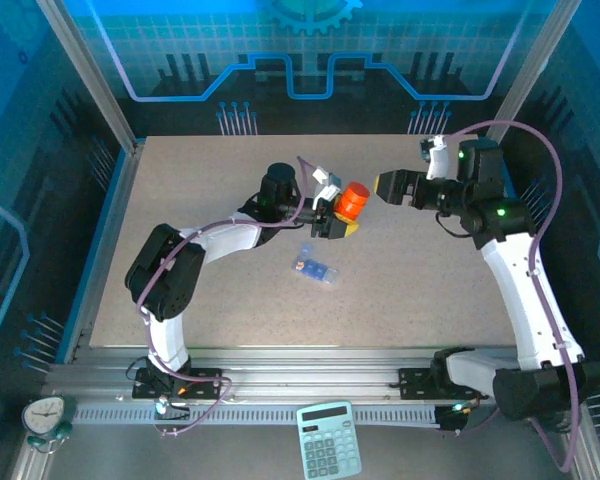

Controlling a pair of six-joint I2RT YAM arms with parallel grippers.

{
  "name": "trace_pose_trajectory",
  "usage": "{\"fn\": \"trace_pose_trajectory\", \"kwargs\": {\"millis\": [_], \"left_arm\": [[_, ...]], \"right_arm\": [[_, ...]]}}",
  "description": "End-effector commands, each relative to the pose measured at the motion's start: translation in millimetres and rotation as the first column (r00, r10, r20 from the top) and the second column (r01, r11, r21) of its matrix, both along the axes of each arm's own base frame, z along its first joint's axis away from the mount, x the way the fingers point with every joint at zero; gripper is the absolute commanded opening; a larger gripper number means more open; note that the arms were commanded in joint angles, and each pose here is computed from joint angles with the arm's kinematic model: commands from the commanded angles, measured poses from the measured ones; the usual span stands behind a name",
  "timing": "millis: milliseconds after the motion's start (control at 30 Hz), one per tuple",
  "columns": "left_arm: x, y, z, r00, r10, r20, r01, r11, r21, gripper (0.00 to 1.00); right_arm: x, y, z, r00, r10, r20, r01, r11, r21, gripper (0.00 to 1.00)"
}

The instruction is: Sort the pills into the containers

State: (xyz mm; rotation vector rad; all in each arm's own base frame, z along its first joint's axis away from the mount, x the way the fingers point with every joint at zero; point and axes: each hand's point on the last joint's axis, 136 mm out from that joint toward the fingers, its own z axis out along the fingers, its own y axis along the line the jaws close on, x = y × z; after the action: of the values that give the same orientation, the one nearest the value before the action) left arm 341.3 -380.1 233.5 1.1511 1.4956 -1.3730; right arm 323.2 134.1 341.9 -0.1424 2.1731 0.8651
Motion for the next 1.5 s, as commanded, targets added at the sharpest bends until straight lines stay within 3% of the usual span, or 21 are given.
{"fn": "trace_pose_trajectory", "kwargs": {"millis": [0,200,1100,1233,1467], "left_arm": [[-3,6,19,0.994,-0.021,0.106,0.019,1.000,0.025,0.09],[-2,9,12,0.993,-0.034,0.109,0.028,0.998,0.056,0.09],[1,8,-6,0.992,-0.087,0.089,0.075,0.989,0.130,0.09],[1,8,-4,0.992,-0.087,0.089,0.075,0.989,0.129,0.09],[1,8,-4,0.992,-0.086,0.089,0.074,0.989,0.129,0.09]], "right_arm": [[-1,8,-13,0.991,0.123,-0.053,-0.123,0.992,-0.012,0.88],[6,23,-28,0.965,0.238,-0.105,-0.236,0.971,0.036,0.90],[7,55,-60,0.938,0.296,-0.178,-0.299,0.954,0.009,0.83],[8,57,-65,0.936,0.295,-0.193,-0.300,0.954,0.005,0.75],[7,61,-69,0.933,0.295,-0.208,-0.300,0.954,0.007,0.49]]}}
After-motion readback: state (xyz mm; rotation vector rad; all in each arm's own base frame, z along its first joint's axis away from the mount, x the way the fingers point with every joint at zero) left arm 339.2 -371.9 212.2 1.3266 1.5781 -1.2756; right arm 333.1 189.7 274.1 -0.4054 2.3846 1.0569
